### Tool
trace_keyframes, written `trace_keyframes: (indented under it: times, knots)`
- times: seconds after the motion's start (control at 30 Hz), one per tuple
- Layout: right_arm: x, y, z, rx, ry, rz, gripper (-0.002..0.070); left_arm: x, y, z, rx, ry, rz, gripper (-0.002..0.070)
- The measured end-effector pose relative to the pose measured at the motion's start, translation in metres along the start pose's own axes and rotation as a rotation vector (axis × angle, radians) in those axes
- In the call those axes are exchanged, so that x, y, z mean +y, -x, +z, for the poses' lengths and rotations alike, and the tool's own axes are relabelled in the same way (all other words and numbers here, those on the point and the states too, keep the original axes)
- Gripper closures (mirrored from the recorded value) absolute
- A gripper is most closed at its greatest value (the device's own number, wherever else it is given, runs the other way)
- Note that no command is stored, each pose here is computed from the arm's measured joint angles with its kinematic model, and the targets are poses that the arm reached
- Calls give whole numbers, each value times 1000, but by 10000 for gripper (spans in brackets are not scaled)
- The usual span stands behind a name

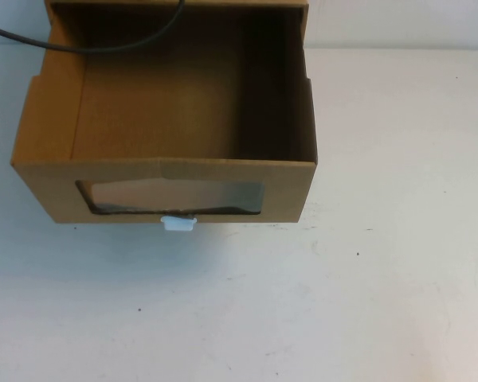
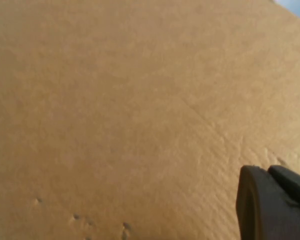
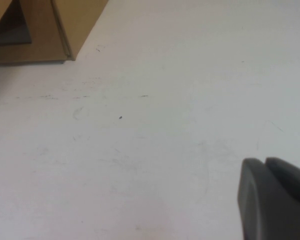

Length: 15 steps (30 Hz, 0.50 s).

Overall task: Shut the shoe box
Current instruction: Press the shoe box with left arm

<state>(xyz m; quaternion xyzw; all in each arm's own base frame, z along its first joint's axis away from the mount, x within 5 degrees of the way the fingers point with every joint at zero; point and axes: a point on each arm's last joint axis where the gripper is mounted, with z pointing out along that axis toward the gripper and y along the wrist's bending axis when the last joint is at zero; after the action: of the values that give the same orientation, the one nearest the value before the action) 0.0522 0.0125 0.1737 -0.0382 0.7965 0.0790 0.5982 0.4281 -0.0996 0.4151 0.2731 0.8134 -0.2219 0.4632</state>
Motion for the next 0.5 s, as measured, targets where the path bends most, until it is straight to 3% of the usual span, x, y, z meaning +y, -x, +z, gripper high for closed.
trace_keyframes:
  times: [0.33, 0.5]
  knots:
    - [0, 3, 0, -34, 1, 21, 689, 1, -5, 4, 37, -14, -11, 680]
    - [3, 13, -1, -142, 51, 250, 689, 0, -6, 4, 52, -23, -12, 680]
